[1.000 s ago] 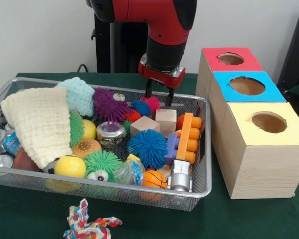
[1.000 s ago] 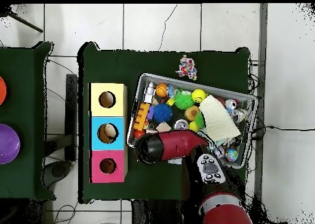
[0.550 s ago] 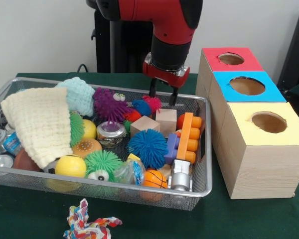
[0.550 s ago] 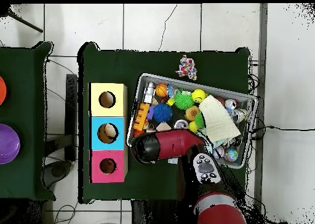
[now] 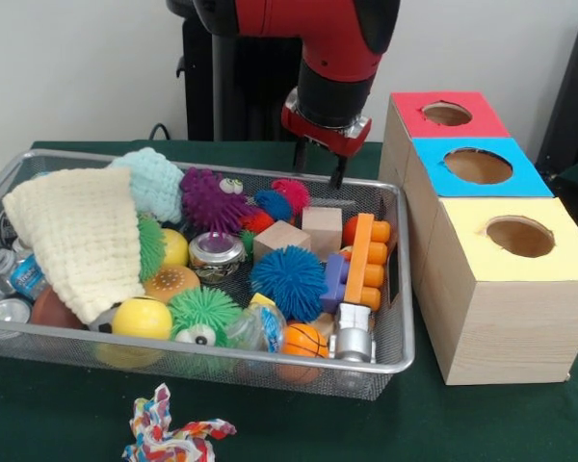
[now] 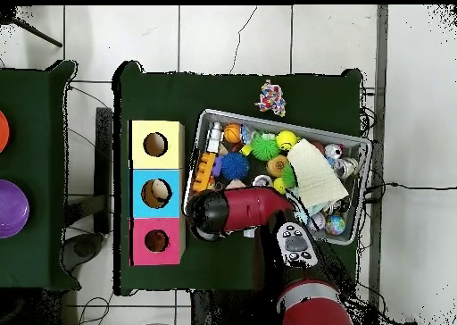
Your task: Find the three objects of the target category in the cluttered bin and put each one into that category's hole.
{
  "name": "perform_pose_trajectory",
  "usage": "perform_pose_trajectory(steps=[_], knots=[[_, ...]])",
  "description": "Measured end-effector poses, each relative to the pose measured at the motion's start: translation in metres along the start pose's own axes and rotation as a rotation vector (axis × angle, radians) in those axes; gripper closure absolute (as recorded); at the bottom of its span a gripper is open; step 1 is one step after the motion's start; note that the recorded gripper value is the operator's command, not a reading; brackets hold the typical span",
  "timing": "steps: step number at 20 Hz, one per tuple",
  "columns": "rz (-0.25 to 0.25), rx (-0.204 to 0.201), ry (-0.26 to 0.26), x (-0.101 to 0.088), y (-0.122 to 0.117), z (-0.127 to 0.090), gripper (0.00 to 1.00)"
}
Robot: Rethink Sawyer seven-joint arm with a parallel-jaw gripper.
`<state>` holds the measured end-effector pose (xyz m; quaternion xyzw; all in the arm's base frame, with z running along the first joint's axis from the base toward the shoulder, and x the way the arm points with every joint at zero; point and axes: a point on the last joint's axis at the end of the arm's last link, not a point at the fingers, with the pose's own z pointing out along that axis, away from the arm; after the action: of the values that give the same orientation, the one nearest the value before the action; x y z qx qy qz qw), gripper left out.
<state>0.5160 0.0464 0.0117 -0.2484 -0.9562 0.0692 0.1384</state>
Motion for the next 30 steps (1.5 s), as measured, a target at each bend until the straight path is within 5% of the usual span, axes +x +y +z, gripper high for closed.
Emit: perform_pose_trajectory(steps=[13, 19, 25, 28, 30], knots=[[-0.001, 0.015, 0.005, 0.001, 0.000, -0.001, 0.00], [-0.032, 0.095, 0.024, 0.014, -0.002, -0.018, 0.00], [-0.036, 0.200, 0.103, 0.028, -0.011, -0.033, 0.00], [-0.034, 0.208, 0.107, 0.027, -0.013, -0.035, 0.00], [-0.042, 0.187, 0.061, 0.019, -0.012, -0.034, 0.00]])
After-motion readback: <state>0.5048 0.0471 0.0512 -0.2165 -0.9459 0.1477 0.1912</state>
